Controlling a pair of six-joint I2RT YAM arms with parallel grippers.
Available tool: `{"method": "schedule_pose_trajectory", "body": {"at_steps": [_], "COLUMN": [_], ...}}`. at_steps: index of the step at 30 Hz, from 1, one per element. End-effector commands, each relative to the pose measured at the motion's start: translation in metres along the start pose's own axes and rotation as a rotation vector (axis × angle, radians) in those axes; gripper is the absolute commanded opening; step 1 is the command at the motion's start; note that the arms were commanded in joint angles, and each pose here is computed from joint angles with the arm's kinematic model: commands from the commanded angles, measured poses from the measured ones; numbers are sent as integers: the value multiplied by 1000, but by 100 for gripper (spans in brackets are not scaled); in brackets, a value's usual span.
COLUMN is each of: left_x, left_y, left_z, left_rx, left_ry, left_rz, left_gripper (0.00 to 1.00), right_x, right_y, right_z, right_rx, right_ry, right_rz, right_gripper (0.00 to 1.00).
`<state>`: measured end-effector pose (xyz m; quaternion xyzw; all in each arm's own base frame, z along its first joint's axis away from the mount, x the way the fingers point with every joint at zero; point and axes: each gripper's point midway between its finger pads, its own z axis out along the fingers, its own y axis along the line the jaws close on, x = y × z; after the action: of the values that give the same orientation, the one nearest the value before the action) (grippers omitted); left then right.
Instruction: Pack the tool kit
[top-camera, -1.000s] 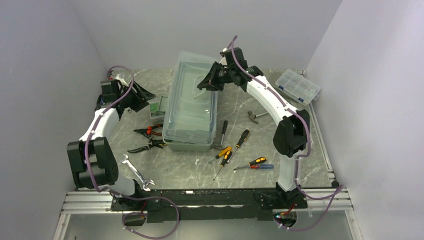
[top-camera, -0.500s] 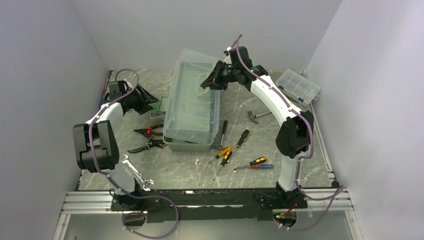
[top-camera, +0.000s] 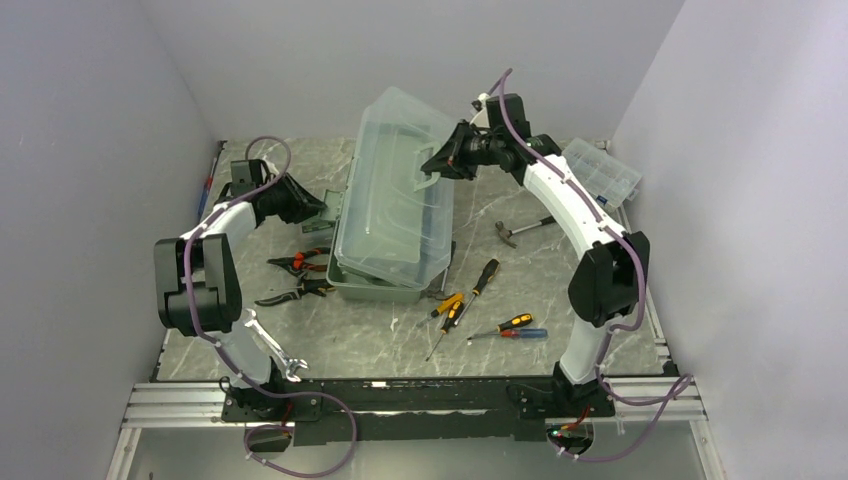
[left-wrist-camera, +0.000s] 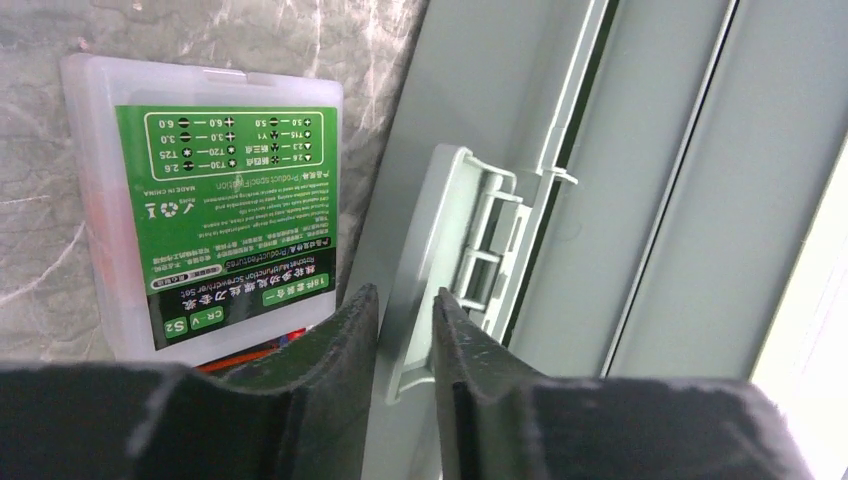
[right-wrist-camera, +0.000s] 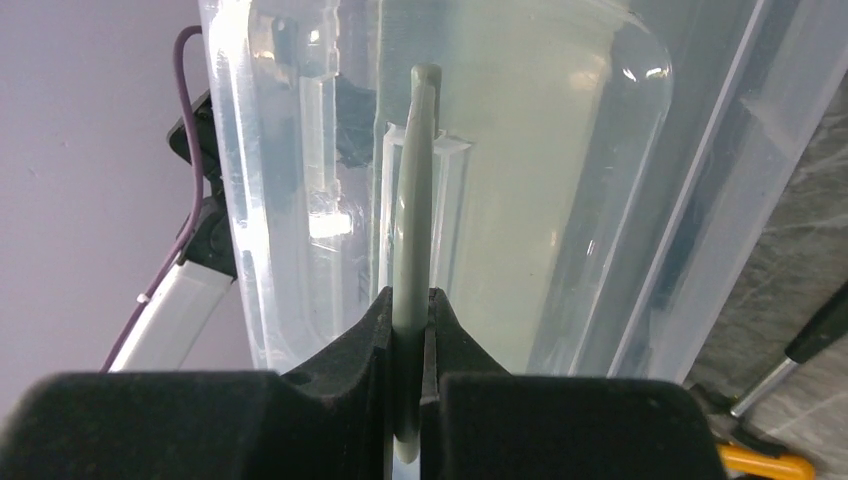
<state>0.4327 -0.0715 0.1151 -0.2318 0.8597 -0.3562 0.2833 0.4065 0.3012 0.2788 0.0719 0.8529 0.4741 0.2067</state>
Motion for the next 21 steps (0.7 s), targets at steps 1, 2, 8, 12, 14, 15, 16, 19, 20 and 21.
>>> {"method": "schedule_pose_trajectory", "body": {"at_steps": [1,2,8,12,14,15,16,19,20,21], "left_x": [-15,-15,-19,-20,-19,-19,-18,-16,-17,-16], "left_y": [-12,-13,-15,-18,-19,-20,-22,-30,-38,-42], "left_z": [0,0,-5,-6,-6,-6,-8,-18,-26,-31], "left_rx": [40,43,27,36,45,50,60,87,108,115], "left_ry": [-41,-41,-59,-62,-59,-58,-62,-94,-115,-125], "left_rz": [39,42,58,62,57,59,60,74,90,94], "left_gripper": [27,19,0,0,9,16,24,48,53,56], "right_x": [-22,-22,-26,-24,-24,-24,-24,-24,-23,-22], "right_y": [39,35,0,-11,-12,-11,-11,-12,-13,-13], "right_z": [-49,-51,-68,-72,-72,-72,-72,-71,-71,-70], "right_rx": [-131,-124,-77,-77,-79,-83,-84,-83,-84,-87], "right_ry": [-119,-119,-143,-139,-136,-133,-132,-127,-125,-124], "right_rz": [-169,-167,-146,-137,-137,-139,-141,-142,-139,-137], "right_gripper": [0,0,0,0,0,0,0,0,0,0]}}
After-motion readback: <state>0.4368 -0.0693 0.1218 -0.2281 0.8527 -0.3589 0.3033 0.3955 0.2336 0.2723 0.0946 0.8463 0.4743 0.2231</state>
